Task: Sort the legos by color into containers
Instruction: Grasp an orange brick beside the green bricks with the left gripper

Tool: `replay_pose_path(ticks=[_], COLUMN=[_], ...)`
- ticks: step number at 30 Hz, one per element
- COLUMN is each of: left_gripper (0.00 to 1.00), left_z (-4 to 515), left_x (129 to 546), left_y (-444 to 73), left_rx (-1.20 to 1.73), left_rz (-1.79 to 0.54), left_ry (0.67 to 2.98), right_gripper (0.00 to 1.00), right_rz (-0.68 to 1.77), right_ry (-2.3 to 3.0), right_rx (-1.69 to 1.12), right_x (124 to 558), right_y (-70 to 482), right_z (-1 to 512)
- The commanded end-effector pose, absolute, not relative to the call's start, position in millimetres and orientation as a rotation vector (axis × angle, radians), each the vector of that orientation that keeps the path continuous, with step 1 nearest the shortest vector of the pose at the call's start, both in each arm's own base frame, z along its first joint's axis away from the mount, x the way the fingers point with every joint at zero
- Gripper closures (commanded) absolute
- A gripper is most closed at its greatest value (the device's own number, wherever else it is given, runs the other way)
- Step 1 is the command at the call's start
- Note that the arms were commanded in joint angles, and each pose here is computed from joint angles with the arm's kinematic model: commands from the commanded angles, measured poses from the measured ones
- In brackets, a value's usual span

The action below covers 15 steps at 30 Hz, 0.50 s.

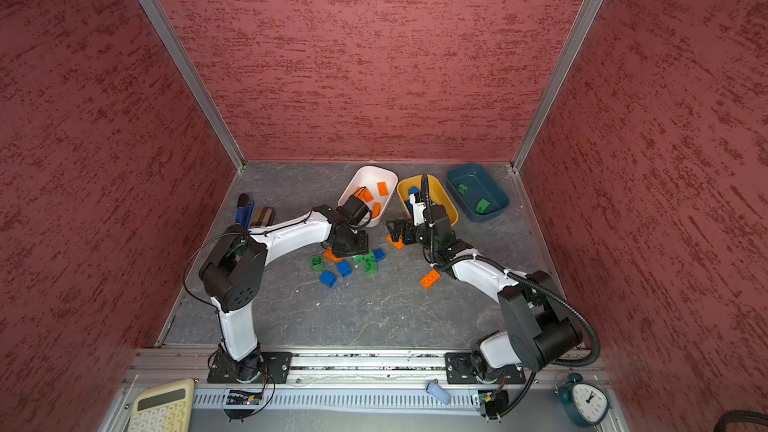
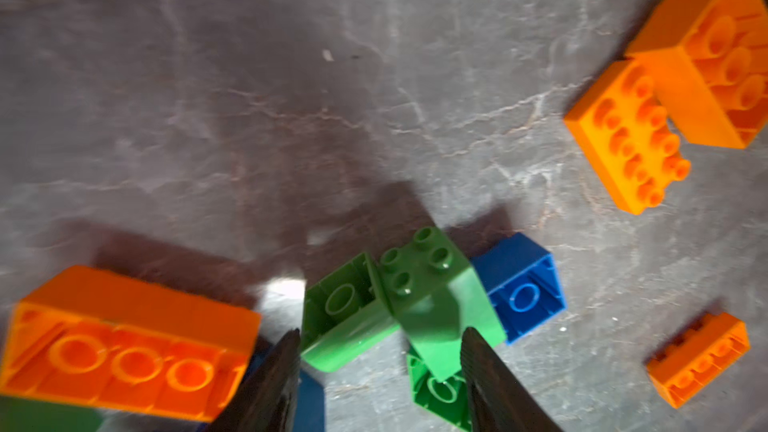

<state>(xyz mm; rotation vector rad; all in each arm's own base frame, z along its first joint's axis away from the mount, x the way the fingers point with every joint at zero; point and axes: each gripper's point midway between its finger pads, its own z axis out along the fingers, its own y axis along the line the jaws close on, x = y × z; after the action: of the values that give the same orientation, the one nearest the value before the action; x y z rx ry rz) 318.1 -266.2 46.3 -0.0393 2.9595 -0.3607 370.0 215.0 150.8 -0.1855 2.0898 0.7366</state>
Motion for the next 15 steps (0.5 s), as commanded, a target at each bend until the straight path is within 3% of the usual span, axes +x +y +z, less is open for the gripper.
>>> replay_pose_path(ticks=[1, 4, 10, 15], left_gripper=[0.37, 0.34, 0.16, 0.03], left_z=[47.5, 55.1, 64.7, 67.0], left_x=[322.9, 327.1, 329.7, 326.9], left_y=[-293.7, -293.8, -219.5, -186.8], left_rx=[0.012, 0.033, -0.279, -0.289], left_rz=[-0.507, -0.488, -0.268, -0.161], left_ry=[2.937, 2.895, 2.825, 2.819], right_gripper=[0.01, 0.01, 0.01, 0.01], right_rz=[0.701, 0.659, 0.63, 0.645], right_ry=[2.057, 2.059, 2.083, 2.082], right_rx=[-0.121, -0.084, -0.09, -0.083], right_x=[375.5, 377.1, 377.0, 380.5], right_y=[206.5, 198.9, 196.4, 199.8], right_z=[157.2, 156.3, 150.8, 151.8])
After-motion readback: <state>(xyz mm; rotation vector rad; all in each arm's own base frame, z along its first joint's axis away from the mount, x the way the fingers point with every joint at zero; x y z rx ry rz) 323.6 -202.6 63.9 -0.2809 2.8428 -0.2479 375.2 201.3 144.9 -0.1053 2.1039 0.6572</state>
